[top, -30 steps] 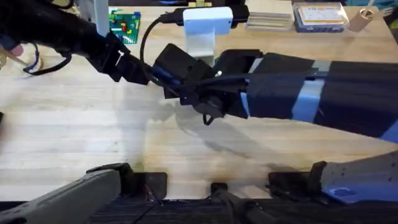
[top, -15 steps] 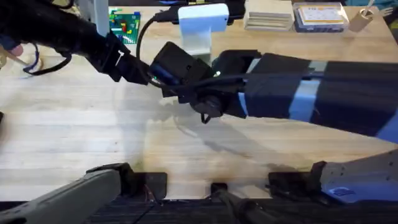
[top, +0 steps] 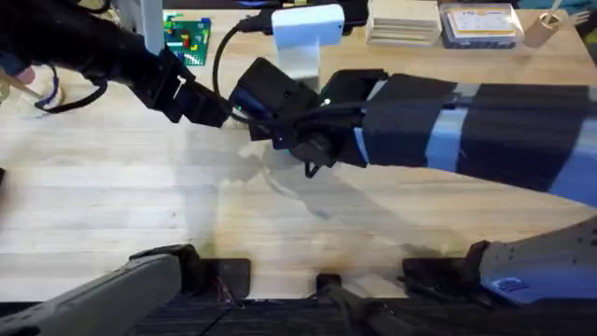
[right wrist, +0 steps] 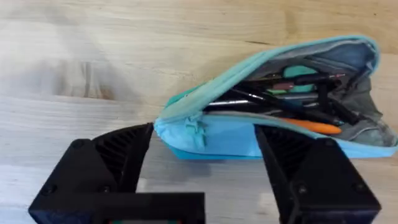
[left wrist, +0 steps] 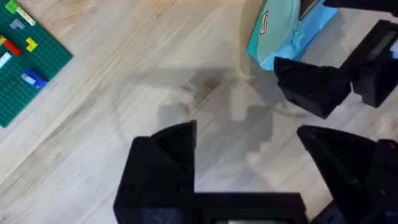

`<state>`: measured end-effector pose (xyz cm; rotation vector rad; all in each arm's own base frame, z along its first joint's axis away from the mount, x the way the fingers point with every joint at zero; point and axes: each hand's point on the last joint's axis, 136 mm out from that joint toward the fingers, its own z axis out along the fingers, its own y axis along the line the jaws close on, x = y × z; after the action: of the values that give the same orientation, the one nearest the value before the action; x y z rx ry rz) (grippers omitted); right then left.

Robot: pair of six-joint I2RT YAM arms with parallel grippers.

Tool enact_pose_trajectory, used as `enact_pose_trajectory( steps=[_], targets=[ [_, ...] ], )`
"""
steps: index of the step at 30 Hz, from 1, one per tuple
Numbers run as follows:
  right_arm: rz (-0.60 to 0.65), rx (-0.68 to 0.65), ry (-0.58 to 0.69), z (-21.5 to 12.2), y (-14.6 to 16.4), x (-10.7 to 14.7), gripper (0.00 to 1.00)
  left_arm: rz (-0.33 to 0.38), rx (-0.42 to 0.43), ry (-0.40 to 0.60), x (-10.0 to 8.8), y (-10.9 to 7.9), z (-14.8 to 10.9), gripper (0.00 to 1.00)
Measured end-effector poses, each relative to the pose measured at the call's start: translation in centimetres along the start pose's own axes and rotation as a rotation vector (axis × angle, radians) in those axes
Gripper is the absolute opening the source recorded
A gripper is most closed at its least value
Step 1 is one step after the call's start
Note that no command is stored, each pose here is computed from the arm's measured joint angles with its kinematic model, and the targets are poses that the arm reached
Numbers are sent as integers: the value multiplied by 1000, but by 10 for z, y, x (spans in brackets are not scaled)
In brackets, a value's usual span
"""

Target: Unzip the bag, pick up the pens from the table one at a time and place them inside, then zip the bag closed.

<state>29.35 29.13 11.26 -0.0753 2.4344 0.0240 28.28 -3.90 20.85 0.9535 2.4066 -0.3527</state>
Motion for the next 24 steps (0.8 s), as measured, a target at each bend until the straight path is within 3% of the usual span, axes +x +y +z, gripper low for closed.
enact_pose_trajectory(
  steps=[17, 24],
  targets=[
    [20, -6, -10, 3, 0, -5, 996, 0, 0, 0, 0, 0, 0, 993],
    [0, 17, 12, 18, 2, 6, 997, 0, 0, 0, 0, 0, 0, 993]
  ],
)
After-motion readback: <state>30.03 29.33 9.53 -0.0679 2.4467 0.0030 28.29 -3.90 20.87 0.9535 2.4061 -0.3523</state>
